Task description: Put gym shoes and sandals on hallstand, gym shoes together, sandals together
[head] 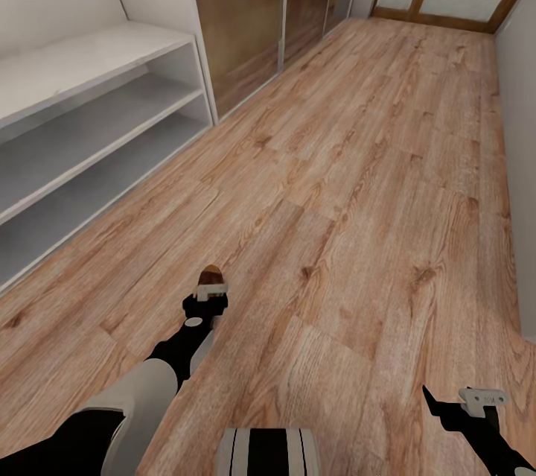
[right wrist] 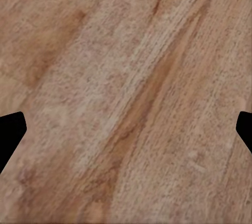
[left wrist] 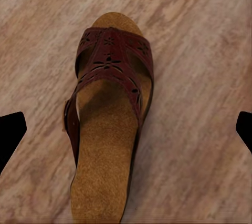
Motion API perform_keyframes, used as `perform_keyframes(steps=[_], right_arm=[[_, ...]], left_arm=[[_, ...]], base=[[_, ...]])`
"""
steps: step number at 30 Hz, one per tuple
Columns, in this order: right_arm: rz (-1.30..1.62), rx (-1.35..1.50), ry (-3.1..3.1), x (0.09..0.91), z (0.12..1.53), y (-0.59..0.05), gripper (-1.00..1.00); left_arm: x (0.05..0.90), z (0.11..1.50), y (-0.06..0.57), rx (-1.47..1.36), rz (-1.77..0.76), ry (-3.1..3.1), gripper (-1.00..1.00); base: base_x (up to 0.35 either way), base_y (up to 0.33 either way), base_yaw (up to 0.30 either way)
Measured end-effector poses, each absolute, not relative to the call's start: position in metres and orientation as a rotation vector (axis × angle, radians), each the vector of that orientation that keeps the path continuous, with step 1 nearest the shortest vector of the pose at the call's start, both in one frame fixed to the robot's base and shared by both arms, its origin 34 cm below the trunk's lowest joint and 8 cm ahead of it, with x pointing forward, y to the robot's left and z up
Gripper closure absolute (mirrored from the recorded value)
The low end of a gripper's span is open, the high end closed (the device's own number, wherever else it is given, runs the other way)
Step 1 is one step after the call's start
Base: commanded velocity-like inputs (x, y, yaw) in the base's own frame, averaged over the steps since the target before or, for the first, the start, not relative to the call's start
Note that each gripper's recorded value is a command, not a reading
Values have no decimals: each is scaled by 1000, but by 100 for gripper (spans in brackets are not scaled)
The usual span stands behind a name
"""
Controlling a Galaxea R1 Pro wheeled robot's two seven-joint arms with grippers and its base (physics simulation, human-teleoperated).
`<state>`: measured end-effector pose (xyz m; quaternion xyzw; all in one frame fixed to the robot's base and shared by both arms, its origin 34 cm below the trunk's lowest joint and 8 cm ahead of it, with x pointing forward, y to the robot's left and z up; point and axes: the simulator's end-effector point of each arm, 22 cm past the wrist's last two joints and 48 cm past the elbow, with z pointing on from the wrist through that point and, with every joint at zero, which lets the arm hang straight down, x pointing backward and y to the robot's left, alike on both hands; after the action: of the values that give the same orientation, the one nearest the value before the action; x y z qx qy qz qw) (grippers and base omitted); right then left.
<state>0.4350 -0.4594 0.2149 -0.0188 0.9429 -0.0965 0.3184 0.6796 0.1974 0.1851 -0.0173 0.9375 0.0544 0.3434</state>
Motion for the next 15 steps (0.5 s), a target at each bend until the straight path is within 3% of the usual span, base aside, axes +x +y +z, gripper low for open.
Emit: perform_keyframes(steps=[15], right_arm=[[-254,-53,2501,429,208,-459,-100]], left_arm=[[673,174,199,-45,144,2455,-100]], base=[[0,0,0]])
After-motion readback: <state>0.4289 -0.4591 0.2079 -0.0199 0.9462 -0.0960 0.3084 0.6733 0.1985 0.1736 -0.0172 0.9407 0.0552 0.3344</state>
